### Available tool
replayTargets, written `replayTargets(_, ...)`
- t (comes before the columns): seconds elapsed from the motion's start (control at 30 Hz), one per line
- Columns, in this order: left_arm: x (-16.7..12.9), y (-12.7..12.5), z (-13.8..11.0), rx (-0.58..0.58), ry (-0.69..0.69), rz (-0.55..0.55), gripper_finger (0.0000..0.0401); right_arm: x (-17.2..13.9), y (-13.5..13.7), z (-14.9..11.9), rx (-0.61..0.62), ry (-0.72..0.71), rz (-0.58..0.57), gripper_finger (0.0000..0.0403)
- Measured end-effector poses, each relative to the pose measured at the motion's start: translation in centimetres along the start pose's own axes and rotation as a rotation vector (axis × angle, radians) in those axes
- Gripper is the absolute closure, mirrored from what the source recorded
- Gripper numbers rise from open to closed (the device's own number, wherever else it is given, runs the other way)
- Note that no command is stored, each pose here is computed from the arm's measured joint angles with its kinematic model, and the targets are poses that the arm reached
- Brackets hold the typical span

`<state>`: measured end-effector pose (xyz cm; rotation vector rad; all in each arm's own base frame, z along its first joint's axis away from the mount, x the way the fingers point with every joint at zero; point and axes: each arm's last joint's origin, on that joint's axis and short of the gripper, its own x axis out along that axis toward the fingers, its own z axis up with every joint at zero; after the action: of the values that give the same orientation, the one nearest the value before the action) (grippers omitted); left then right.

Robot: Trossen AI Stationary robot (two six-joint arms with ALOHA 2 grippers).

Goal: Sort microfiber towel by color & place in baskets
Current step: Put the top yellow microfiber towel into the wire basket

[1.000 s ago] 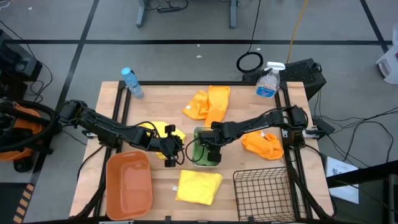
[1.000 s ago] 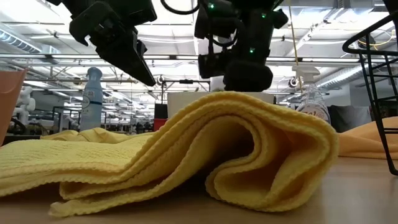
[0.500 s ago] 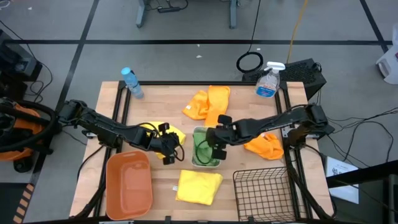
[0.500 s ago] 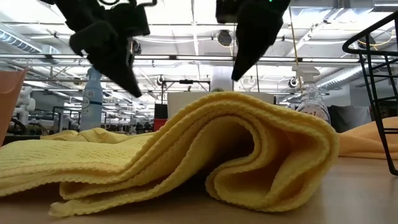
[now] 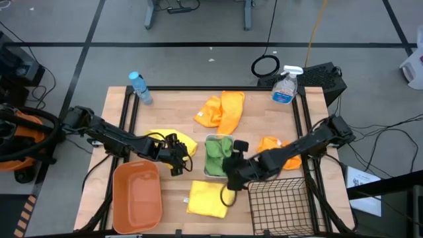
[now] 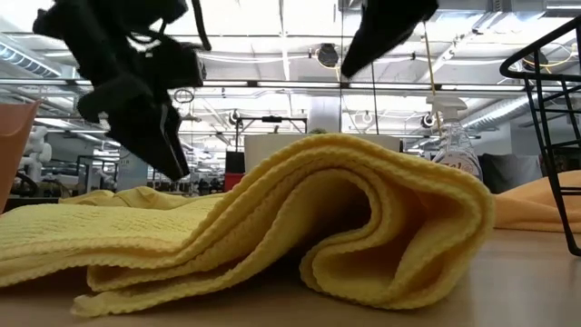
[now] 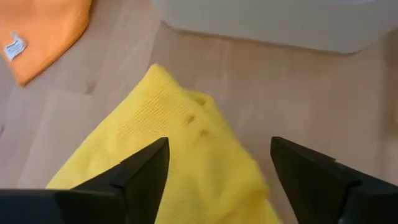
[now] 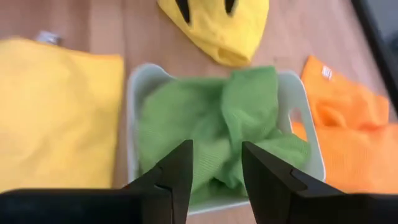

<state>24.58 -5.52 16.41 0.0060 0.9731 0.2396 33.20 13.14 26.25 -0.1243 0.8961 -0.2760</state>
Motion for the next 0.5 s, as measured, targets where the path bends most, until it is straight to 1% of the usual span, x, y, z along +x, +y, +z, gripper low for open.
replayTargets(0.13,1.2,0.9,-0.6,-0.015,0.032,0.051,0.0108,-0.9,1.5,-0.1,-0.015,-0.07,-0.007,0.0275)
replayTargets(0.27,2.5,1.8,-1.1,-0.027,0.086,0.061,0.0122,-1.5,2.4,-0.2,-0.019,-0.112,0.006,0.0275)
replayTargets(0.37,3.1,2.0,-1.2,-0.027,0.114,0.036,0.015,-1.7,2.7,-0.3,-0.029,-0.112,0.013,0.0275)
replayTargets(0.5,4.1,2.0,-1.0,-0.019,0.122,-0.023,0.021,-1.8,2.8,-0.4,-0.022,-0.113,0.017,0.0275)
